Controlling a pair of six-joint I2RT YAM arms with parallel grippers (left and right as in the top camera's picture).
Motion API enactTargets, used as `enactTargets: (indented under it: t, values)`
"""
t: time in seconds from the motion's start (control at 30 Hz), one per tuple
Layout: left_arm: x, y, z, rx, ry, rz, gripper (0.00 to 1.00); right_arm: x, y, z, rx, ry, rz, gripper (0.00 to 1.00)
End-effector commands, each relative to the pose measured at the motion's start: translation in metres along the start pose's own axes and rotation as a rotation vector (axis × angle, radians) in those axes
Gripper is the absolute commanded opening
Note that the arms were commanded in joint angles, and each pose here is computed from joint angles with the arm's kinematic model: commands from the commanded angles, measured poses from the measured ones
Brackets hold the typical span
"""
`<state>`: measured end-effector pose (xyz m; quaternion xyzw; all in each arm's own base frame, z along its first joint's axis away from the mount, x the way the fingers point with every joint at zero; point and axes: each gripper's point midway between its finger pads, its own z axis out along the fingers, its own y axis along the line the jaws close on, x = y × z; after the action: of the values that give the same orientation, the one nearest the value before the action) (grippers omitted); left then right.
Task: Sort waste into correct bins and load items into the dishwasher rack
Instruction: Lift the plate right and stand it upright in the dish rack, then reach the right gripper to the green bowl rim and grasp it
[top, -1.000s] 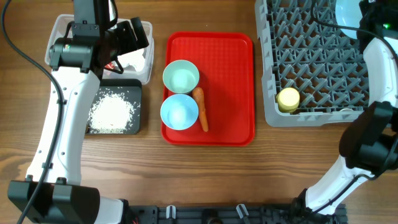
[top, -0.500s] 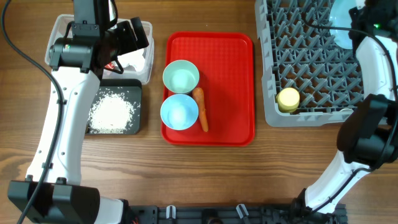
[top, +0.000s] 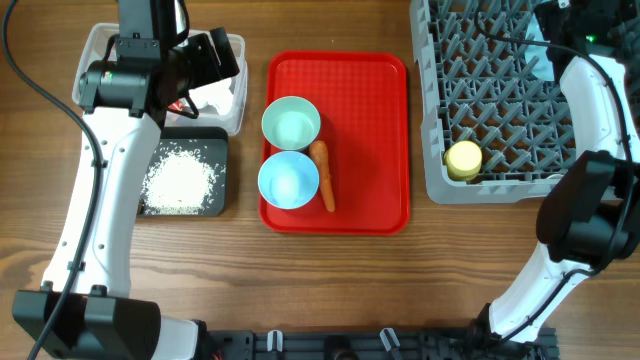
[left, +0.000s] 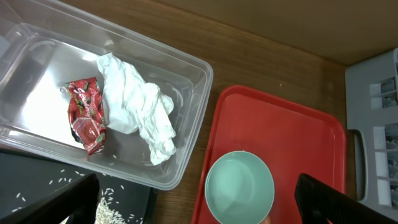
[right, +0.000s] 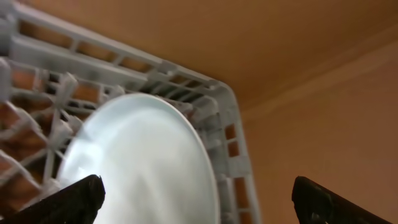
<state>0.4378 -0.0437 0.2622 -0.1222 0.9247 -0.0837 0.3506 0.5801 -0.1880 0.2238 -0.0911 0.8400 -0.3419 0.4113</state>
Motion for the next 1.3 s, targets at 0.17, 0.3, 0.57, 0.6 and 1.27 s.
enactTargets:
  t: [0.17,0.3,0.57,0.6,1.27]
  values:
    - [0.000,0.002,0.001,-0.014,-0.004,-0.007,1.00,-0.110,0.056,-0.124,-0.651,-0.319,0.489,1.00]
    - [0.000,0.002,0.001,-0.014,-0.004,-0.007,1.00,-0.134,0.099,-0.184,-1.083,-0.306,0.669,1.00]
    - [0.000,0.002,0.001,-0.014,-0.004,-0.007,1.00,-0.120,0.250,-0.225,-1.245,-0.060,0.476,1.00]
    - [0.000,0.002,0.001,-0.014,-0.004,-0.007,1.00,-0.109,0.279,-0.228,-1.226,0.008,0.430,1.00]
    - [0.000,0.002,0.001,-0.014,-0.004,-0.007,1.00,0.000,0.432,-0.238,-1.248,0.323,0.040,0.70]
